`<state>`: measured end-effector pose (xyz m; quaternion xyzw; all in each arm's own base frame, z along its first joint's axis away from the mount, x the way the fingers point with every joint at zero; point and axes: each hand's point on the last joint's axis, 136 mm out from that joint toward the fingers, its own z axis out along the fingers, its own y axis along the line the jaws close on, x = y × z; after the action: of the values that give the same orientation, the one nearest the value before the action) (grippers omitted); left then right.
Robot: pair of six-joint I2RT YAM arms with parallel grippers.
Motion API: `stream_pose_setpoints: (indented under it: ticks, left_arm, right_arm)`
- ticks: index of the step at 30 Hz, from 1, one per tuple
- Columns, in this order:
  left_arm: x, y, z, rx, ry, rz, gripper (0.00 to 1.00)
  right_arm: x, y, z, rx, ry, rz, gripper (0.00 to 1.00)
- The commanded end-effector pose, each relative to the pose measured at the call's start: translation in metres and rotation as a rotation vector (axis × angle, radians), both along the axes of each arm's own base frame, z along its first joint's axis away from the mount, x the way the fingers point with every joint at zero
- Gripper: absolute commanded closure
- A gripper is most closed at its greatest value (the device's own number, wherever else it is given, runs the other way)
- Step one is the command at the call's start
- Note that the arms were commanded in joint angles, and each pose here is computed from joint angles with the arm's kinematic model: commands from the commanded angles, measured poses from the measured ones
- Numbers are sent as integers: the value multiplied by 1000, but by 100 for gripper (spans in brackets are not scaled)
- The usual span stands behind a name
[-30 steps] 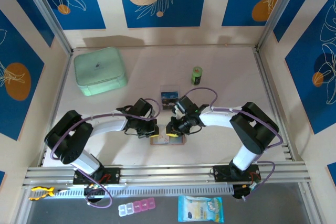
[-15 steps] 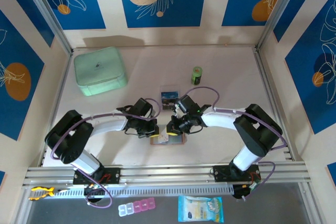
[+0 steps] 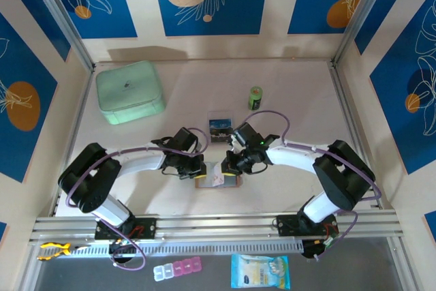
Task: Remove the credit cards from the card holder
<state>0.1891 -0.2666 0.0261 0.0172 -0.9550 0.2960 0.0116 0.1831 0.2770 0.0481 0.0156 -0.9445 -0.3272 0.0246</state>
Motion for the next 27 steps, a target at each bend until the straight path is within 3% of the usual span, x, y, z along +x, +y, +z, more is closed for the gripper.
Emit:
stream_pose_setpoints:
  ticks: [1, 14, 22, 27]
  left_arm:
    - [-7, 8, -5, 53, 21, -7, 100]
    - [0, 2, 9, 13, -7, 4, 98]
    - [3, 2, 20, 0, -38, 14, 94]
    - [6, 7, 25, -4, -62, 28, 93]
  right_arm:
    - [-1, -13, 4, -70, -14, 8, 92]
    - [8, -13, 30, -78, -105, 102, 96]
    - [23, -26, 45, -161, -297, 390, 99]
    - [39, -35, 53, -224, -479, 665, 100]
